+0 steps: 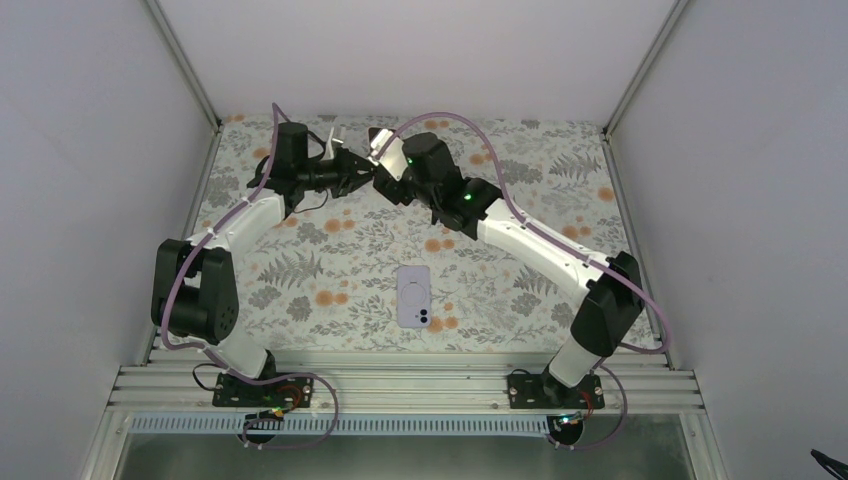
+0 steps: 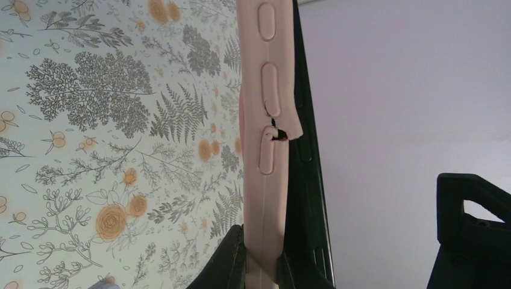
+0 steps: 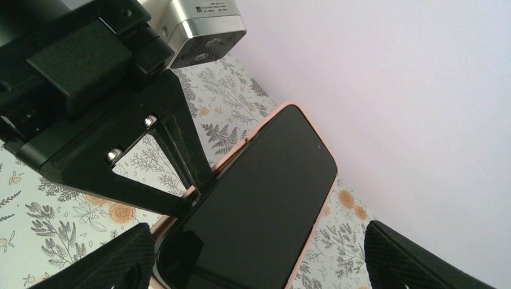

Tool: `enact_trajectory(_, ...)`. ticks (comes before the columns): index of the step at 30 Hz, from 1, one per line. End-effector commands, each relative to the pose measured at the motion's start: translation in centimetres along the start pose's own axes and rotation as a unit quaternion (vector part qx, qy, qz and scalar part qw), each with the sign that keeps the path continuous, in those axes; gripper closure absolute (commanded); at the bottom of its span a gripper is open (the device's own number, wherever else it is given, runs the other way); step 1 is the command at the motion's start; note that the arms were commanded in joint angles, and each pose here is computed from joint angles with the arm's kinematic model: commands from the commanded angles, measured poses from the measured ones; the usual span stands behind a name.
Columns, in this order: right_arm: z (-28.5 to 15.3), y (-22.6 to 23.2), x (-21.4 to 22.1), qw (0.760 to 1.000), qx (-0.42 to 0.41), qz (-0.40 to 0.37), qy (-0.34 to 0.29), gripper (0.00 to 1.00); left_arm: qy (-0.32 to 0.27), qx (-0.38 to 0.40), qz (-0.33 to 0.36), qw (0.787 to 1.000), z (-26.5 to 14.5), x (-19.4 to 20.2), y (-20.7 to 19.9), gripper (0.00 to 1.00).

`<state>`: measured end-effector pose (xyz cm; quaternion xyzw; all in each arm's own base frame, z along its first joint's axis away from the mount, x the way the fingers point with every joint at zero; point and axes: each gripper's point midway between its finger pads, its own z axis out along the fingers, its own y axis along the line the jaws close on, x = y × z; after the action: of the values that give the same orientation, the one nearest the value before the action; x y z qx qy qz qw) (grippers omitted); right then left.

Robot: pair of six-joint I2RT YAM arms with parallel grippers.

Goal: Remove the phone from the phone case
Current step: Remove the phone case from the phone.

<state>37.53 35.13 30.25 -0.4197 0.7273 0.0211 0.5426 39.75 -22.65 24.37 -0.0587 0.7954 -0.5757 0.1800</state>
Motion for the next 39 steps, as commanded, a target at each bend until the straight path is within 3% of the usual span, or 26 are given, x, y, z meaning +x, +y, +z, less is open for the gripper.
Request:
enact_trajectory(1, -0.1, -0.4, -0.3, 1.000, 0.002, 0.010, -0.008, 0.19, -0.007, 0.023, 0.034, 0.999, -0.3, -1.1, -1.9, 0.98)
enact_trajectory(12, 1.8, 1.2, 2.6, 1.000, -0.008, -0.002, 0.022, 0.17, -0.005, 0.024, 0.031, 0.999, -0.2, -1.0, -1.8, 0.98)
enact_trajectory(27, 2.1, -2.7, 3.4, 0.990, 0.126, -0.063, 0.011, 0.25, -0.003, 0.032, 0.033, 0.999, -0.4, -0.8, -2.0, 0.98)
enact_trajectory(39, 2.3, -3.5, 4.5, 0.975, 0.185, -0.121, 0.000, 0.30, 0.001, 0.036, 0.025, 0.999, -0.2, -0.6, -1.9, 0.98)
